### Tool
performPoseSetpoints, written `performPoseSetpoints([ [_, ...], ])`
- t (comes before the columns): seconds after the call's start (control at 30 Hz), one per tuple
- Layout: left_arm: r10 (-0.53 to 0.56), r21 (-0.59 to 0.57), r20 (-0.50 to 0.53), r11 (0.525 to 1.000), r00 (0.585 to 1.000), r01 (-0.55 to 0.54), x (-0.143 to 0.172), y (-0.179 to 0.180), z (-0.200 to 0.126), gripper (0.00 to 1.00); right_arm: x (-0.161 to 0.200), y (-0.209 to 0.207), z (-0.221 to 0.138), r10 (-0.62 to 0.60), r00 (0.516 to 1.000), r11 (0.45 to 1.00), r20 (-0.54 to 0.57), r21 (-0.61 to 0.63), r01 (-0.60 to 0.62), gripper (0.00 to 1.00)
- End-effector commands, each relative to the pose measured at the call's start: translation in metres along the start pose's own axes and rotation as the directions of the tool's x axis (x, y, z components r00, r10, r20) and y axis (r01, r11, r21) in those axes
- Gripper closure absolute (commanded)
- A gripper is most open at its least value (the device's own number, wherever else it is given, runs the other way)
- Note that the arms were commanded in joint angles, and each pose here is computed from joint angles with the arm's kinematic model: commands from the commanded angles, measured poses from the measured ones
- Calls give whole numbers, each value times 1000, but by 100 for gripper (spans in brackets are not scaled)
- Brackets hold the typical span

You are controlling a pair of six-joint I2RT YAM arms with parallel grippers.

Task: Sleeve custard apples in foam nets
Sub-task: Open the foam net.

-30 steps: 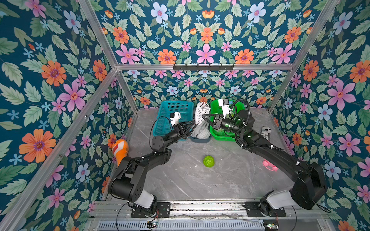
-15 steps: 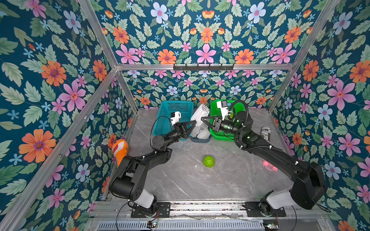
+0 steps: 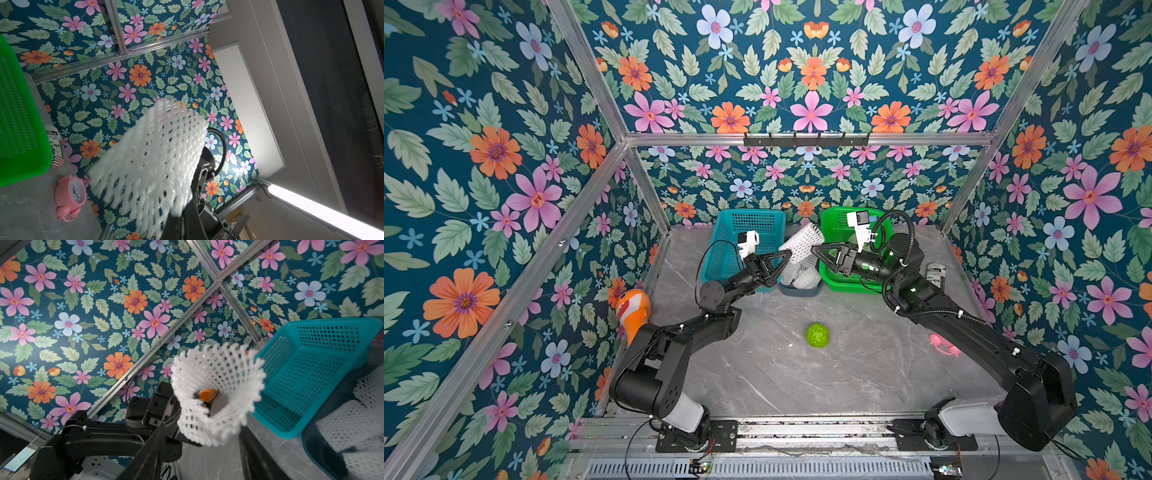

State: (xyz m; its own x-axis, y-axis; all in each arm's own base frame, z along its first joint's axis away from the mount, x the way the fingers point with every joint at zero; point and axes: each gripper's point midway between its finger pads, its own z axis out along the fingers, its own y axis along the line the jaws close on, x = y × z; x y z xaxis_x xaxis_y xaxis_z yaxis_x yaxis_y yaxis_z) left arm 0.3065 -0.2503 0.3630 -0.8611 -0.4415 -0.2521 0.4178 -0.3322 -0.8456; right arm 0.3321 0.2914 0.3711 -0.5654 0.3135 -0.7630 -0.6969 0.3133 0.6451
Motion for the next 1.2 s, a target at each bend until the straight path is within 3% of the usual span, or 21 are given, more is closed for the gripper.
performPoseSetpoints([
  [0.0,118,105,-16,988,993,-116,5,-31,1,100,-13,-6,-15,86,994,996,72,-19,-85,41],
  [0.17,137,134,-4,982,991,-135,-2,-43,7,100,-10,-23,-13,184,981,983,67,-38,-182,43],
  [0.37,161,178,-1,971,987,-159,-5,-62,15,100,-11,-21,17,316,949,929,16,-211,-305,51],
  [0.5,182,201,0,963,983,-178,-6,-73,18,100,2,-3,50,324,943,891,-81,-308,-333,57],
  [0.63,225,227,-6,949,974,-217,-3,-85,21,100,-2,6,61,364,925,829,-106,-416,-374,62],
  [0.9,227,219,-19,951,974,-217,1,-80,21,100,-11,45,53,314,939,771,-140,-540,-338,65],
  [1.17,231,209,-17,952,973,-222,1,-77,19,100,-9,59,40,273,950,771,-154,-555,-312,65],
])
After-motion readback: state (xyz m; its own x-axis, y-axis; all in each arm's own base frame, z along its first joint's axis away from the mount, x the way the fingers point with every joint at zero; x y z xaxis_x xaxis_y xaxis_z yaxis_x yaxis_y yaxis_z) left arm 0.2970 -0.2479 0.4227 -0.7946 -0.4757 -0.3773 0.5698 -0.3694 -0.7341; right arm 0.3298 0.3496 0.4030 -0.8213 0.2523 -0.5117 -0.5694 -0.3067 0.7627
